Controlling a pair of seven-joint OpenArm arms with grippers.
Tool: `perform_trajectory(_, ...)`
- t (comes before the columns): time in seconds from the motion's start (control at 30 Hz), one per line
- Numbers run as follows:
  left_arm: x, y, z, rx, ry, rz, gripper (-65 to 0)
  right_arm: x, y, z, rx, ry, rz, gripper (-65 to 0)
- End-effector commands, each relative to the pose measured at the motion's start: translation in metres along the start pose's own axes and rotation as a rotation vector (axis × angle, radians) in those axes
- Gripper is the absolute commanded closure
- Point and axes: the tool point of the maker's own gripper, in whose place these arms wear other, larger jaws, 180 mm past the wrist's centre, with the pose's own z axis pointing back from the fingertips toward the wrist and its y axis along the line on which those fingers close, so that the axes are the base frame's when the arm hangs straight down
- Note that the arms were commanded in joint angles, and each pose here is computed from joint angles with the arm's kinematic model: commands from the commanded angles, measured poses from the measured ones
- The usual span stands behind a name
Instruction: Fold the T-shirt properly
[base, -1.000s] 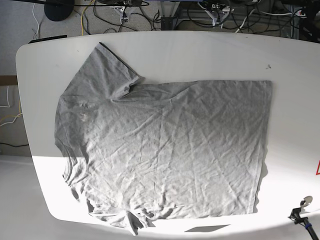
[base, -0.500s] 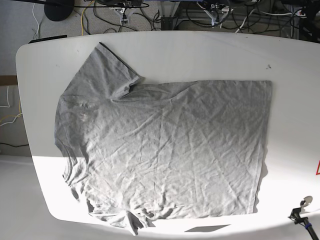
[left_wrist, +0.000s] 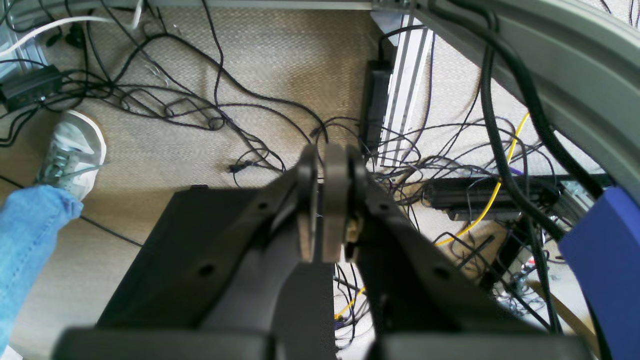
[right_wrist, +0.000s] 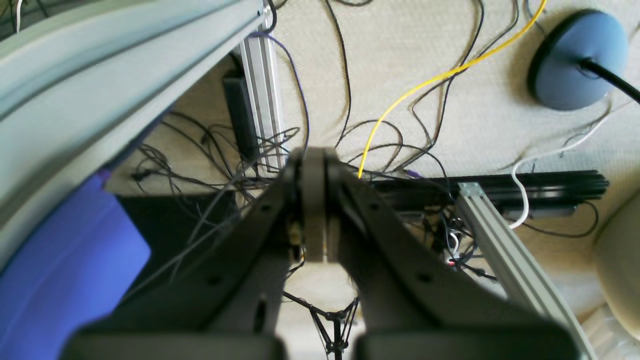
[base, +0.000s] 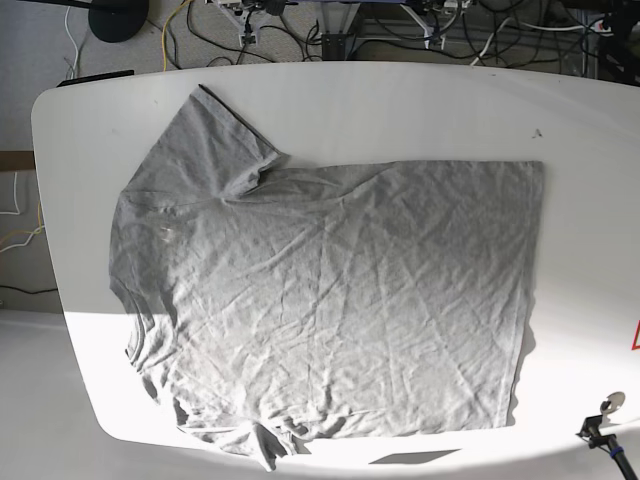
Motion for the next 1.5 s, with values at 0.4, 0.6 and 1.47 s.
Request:
perform_trajectory(0.4, 0.005, 0.019, 0.020, 0.025, -0.130, -0.024, -1.4, -0.012, -0.004, 0.020, 0.002, -0.094, 0.010, -0.3)
perform_trajectory(0.6, -0.019, 0.019, 0.031, 0.024, -0.123, -0.030, -1.4, -0.015, -0.004, 0.032, 0.002, -0.134, 0.011, -0.1)
perform_trajectory(1.47, -0.014, 0.008, 0.153, 0.004, -0.321, -0.070, -1.2, 0.016, 0.003, 0.159, 0.019, -0.284, 0.021, -0.1)
